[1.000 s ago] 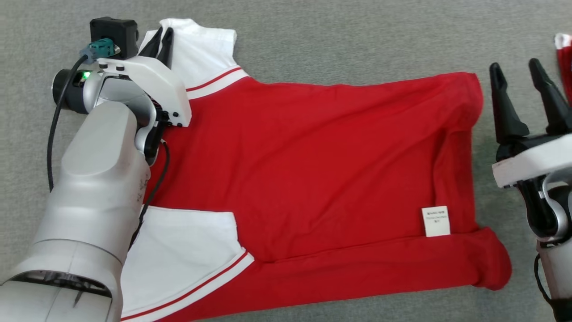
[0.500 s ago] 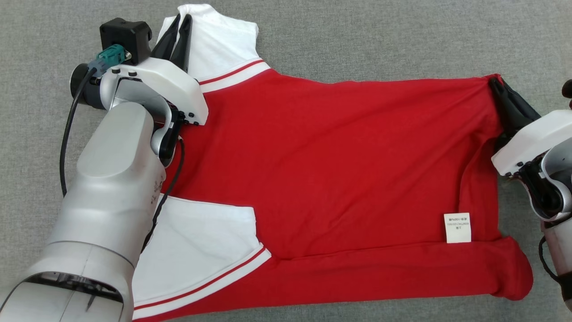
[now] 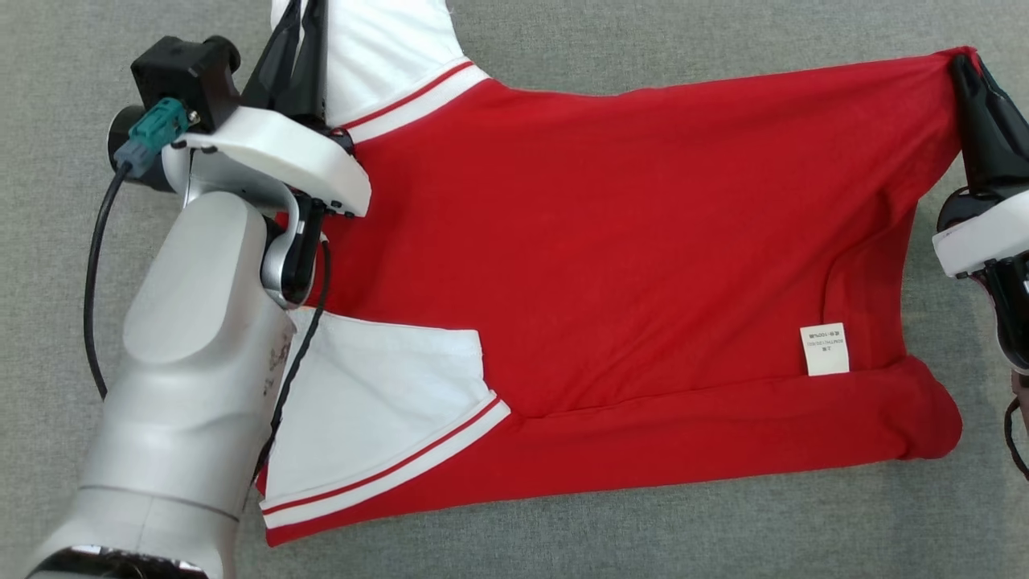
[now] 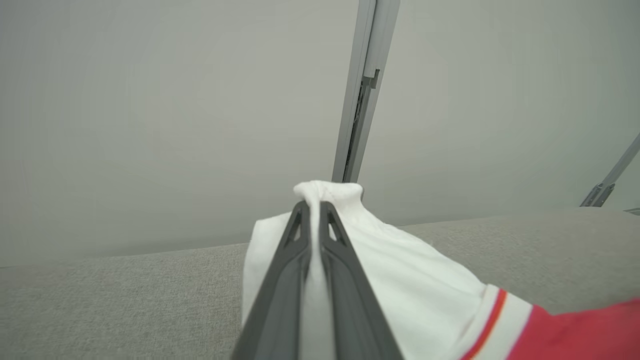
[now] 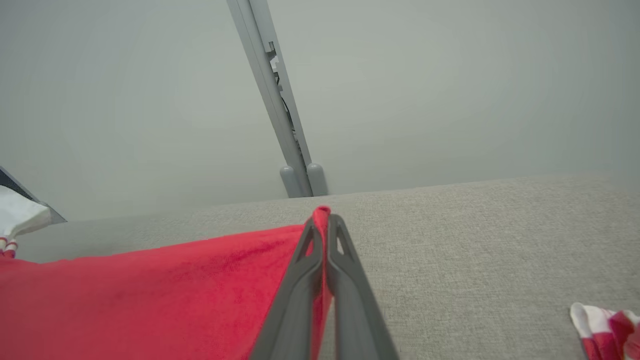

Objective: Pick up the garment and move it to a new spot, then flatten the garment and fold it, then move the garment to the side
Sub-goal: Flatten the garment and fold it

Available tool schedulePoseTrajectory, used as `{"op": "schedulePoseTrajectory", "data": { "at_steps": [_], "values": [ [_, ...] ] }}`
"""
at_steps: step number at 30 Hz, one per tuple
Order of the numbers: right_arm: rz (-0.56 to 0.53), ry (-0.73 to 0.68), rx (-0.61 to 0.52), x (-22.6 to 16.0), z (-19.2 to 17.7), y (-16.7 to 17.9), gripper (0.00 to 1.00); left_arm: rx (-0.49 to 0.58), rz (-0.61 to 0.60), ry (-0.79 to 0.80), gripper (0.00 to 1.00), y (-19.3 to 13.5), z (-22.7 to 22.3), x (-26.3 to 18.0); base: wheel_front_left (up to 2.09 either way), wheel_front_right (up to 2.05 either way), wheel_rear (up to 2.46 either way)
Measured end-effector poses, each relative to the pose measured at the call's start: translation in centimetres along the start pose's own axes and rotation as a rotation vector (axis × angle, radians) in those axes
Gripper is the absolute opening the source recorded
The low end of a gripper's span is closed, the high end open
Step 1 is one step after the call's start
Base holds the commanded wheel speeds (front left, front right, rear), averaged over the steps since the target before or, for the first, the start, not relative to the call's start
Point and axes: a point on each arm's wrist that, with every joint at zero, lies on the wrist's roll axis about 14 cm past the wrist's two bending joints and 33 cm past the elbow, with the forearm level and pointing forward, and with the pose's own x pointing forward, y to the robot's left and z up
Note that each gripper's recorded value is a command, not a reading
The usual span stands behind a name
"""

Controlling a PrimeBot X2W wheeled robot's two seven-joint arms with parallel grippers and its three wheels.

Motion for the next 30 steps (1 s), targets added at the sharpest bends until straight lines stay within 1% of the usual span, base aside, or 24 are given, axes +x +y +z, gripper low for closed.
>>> {"op": "schedulePoseTrajectory", "data": {
  "at_steps": [4,7,8,11,15,22,28,29,30],
  "values": [
    [0.002,0.002,0.036,-0.8,-0.5,0.2,0.0,-0.018,0.007,-0.04,0.0,0.0,0.5,-1.7,0.0,0.0,0.0],
    [-0.002,0.014,0.09,-1.8,-1.3,0.4,0.0,-0.029,0.015,-0.057,0.0,-0.2,0.2,-3.7,0.0,0.0,0.0],
    [-0.002,0.013,0.113,-2.1,-1.6,0.5,0.0,-0.031,0.017,-0.058,0.0,-0.3,0.0,-4.4,0.0,0.0,0.0],
    [-0.003,0.03,0.132,-3.4,-2.5,0.8,0.0,-0.047,0.033,-0.051,0.0,-0.5,-0.9,-6.9,0.0,0.0,0.0],
    [-0.014,0.038,0.178,-4.8,-3.5,1.0,0.0,-0.07,0.064,-0.003,0.0,-0.6,-3.0,-10.4,0.0,0.0,0.0],
    [-0.013,0.054,0.166,-7.0,-4.7,1.5,0.0,-0.091,0.096,0.092,0.0,-1.0,-4.9,-15.0,0.0,0.0,0.0],
    [0.007,0.04,0.12,-8.7,-5.0,2.3,0.0,-0.117,0.117,0.161,0.0,-1.4,-5.9,-17.7,0.0,0.0,0.0],
    [0.009,0.053,0.111,-9.1,-5.4,2.4,0.1,-0.125,0.122,0.181,0.0,-1.5,-6.3,-18.1,0.0,0.0,0.0],
    [0.009,0.066,0.087,-9.5,-5.9,2.4,0.29,-0.13,0.13,0.201,0.0,-1.5,-6.7,-18.5,0.0,0.0,0.0]
  ]
}}
